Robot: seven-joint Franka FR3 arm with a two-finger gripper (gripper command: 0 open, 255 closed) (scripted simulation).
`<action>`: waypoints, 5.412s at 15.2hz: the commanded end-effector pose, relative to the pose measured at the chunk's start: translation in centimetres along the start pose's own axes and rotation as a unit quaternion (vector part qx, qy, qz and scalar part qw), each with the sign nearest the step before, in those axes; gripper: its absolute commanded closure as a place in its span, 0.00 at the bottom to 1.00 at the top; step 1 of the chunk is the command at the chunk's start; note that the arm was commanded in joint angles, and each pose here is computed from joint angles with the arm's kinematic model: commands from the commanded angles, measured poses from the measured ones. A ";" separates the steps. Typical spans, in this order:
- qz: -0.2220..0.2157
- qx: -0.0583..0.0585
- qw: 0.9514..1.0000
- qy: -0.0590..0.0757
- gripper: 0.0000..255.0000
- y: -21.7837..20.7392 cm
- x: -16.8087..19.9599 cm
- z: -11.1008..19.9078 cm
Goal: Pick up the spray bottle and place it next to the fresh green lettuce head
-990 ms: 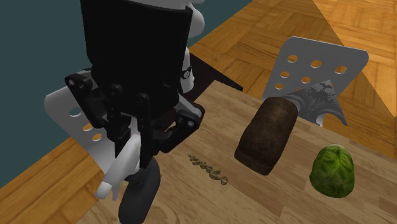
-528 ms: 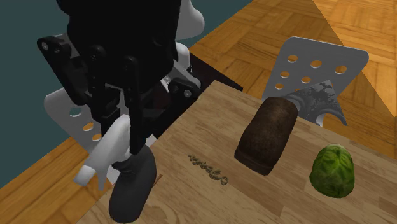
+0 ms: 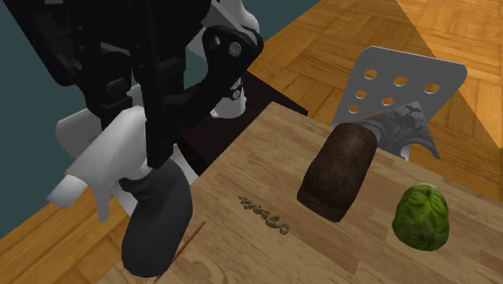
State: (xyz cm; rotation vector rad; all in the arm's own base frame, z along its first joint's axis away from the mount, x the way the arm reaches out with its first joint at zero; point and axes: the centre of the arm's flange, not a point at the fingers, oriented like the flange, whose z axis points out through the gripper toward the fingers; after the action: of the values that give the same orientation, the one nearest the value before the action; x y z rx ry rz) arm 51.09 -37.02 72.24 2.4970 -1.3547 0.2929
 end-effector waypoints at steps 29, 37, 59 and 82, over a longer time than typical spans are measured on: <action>0.000 0.000 1.000 0.000 1.00 -29.6 -17.9 4.2; 0.000 0.000 1.000 0.000 1.00 -30.2 -19.2 8.1; 0.000 0.000 1.000 0.000 1.00 -32.0 -22.8 19.1; 0.000 0.000 1.000 0.000 0.00 -32.0 -22.8 14.1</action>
State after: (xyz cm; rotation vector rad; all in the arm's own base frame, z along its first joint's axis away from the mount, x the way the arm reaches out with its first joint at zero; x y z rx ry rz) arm 66.31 -7.38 47.06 2.4974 -1.3544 0.2928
